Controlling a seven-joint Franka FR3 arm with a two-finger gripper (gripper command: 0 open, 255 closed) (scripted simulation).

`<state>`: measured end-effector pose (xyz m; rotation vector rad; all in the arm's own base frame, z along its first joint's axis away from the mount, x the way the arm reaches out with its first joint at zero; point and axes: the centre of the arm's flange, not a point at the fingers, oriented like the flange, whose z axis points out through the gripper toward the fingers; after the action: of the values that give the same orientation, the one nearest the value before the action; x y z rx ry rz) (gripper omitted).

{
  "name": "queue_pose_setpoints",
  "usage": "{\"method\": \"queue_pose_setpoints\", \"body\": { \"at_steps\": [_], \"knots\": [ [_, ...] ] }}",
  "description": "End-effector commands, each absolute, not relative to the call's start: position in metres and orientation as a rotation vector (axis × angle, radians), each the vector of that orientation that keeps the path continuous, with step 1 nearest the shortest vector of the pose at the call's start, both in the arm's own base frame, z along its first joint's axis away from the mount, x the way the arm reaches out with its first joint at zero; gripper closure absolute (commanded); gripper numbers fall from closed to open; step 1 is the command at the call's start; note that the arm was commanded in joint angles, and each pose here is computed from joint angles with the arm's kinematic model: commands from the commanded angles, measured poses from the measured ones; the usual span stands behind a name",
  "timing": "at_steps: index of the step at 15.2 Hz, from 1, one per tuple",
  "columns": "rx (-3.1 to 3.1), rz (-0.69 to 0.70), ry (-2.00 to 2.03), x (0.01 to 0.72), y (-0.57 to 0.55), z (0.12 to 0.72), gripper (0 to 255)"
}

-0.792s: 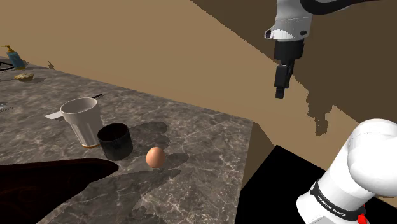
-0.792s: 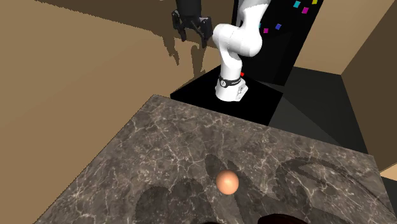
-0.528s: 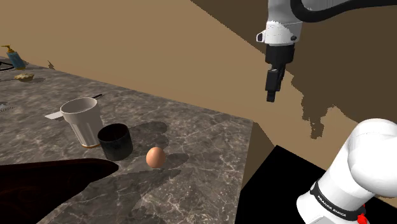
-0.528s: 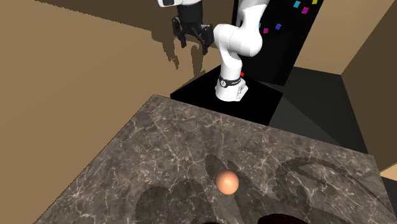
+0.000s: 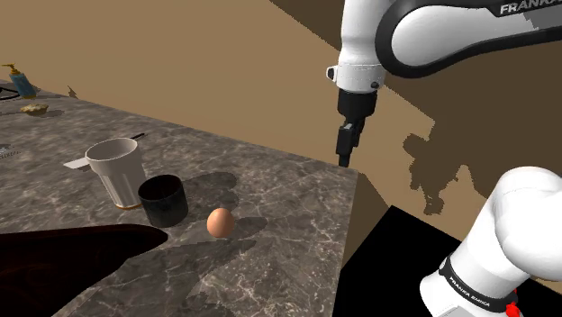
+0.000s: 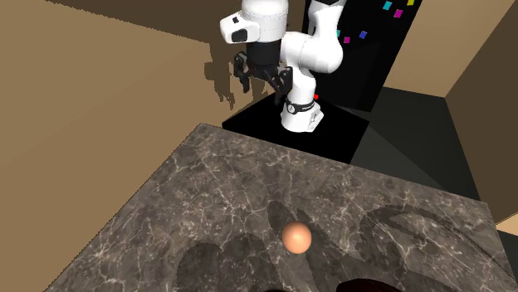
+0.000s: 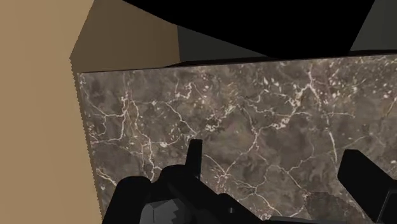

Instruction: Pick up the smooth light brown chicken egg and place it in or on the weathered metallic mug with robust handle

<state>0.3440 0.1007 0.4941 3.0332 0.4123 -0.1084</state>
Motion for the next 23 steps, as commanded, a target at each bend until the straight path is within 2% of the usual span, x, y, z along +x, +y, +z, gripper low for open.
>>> {"method": "queue_pose_setpoints", "body": {
  "at_steps": [1,23],
  "knots": [
    [3.021,-0.064,0.447,0.356,0.122,0.486,0],
    [2.819,0.346,0.791,0.438,0.363,0.374,0]
  ]
}}
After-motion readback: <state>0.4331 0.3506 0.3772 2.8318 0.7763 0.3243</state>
